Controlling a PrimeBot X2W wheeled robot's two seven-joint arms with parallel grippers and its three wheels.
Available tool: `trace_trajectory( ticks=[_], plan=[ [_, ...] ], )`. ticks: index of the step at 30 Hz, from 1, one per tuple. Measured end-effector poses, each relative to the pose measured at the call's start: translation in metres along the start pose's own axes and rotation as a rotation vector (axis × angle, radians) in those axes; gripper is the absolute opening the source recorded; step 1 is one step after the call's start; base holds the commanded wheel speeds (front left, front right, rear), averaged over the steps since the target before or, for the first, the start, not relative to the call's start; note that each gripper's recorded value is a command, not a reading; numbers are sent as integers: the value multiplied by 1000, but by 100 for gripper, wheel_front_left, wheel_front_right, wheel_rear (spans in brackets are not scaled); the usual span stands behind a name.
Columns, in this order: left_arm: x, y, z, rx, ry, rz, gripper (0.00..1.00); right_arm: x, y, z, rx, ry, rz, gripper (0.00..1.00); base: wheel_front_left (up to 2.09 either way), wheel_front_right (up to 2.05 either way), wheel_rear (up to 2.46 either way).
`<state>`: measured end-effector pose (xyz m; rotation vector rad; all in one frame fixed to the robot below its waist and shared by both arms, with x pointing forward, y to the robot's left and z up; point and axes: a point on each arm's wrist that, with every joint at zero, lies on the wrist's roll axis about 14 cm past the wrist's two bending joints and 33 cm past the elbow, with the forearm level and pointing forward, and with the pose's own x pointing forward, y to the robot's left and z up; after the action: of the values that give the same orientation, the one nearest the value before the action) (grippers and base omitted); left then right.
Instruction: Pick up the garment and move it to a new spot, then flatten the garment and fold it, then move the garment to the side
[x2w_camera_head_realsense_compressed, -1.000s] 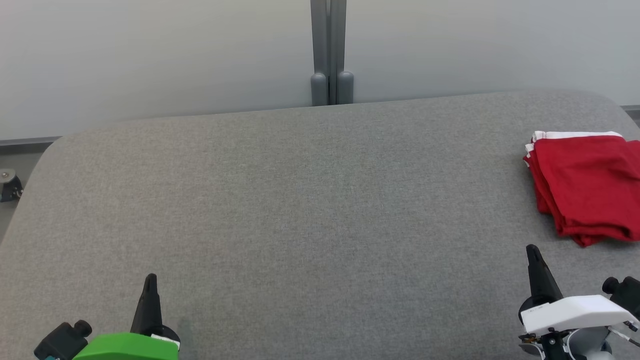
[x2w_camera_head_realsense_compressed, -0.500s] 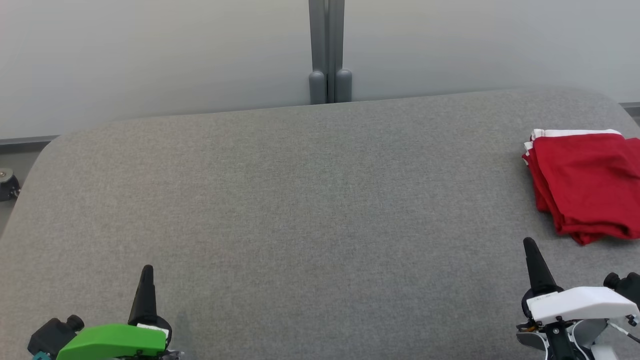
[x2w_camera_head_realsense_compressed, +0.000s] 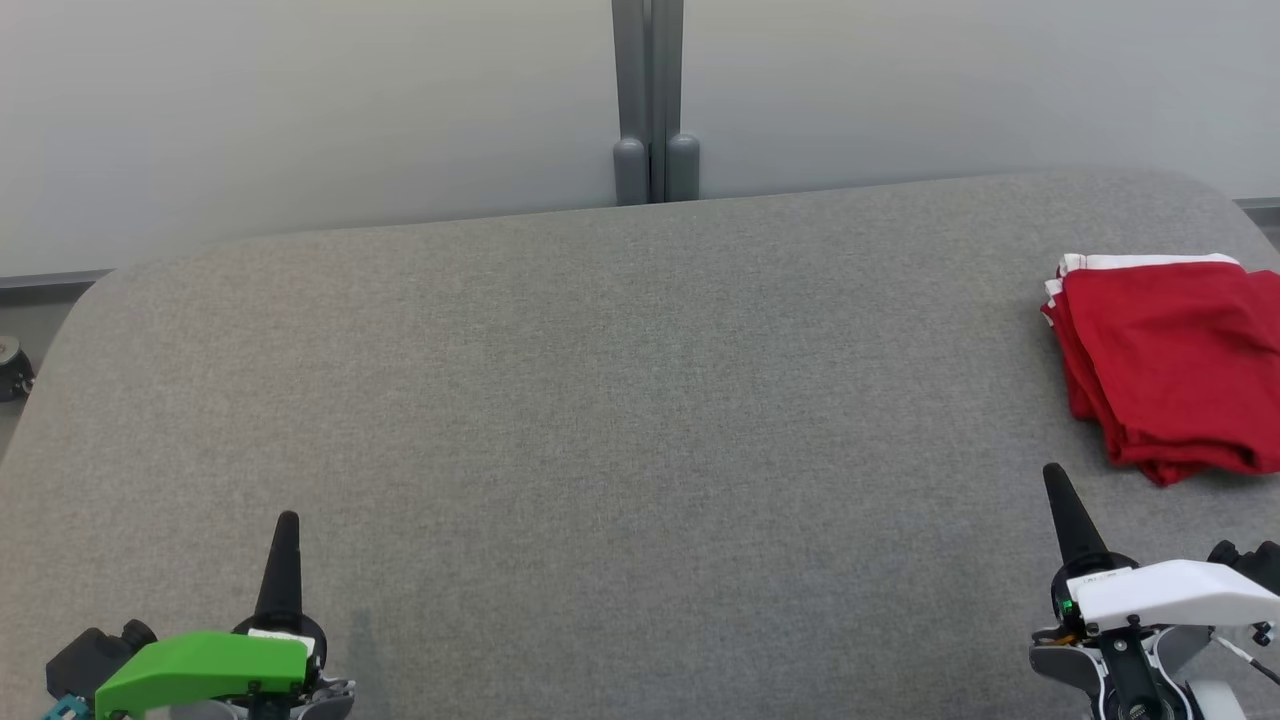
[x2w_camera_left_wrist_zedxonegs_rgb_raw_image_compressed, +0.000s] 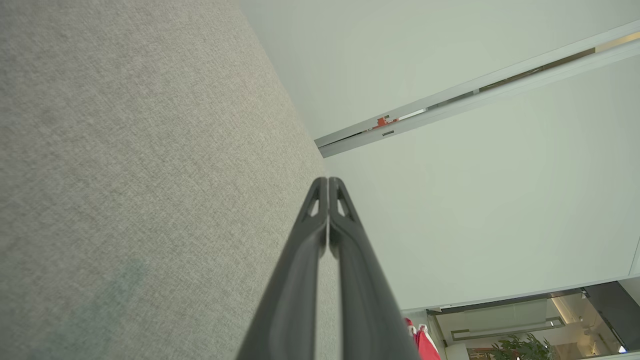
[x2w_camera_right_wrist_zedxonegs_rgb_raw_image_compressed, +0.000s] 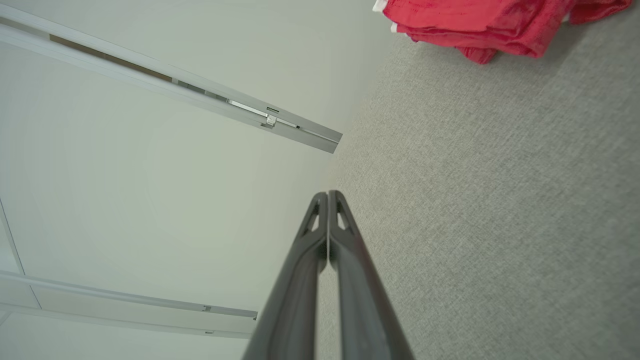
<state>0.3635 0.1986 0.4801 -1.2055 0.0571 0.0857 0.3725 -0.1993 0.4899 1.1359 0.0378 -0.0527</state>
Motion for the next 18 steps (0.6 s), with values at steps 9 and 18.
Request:
trace_trajectory(
  ticks=[9, 18],
  plan=[
    [4, -4, 1, -74, 5, -11, 0, 4, 3, 1, 92, 3, 8, 0, 0, 0, 0],
    [8, -8, 3, -144, 7, -26, 0, 6, 5, 2, 173, 6, 15, 0, 0, 0, 0]
  ],
)
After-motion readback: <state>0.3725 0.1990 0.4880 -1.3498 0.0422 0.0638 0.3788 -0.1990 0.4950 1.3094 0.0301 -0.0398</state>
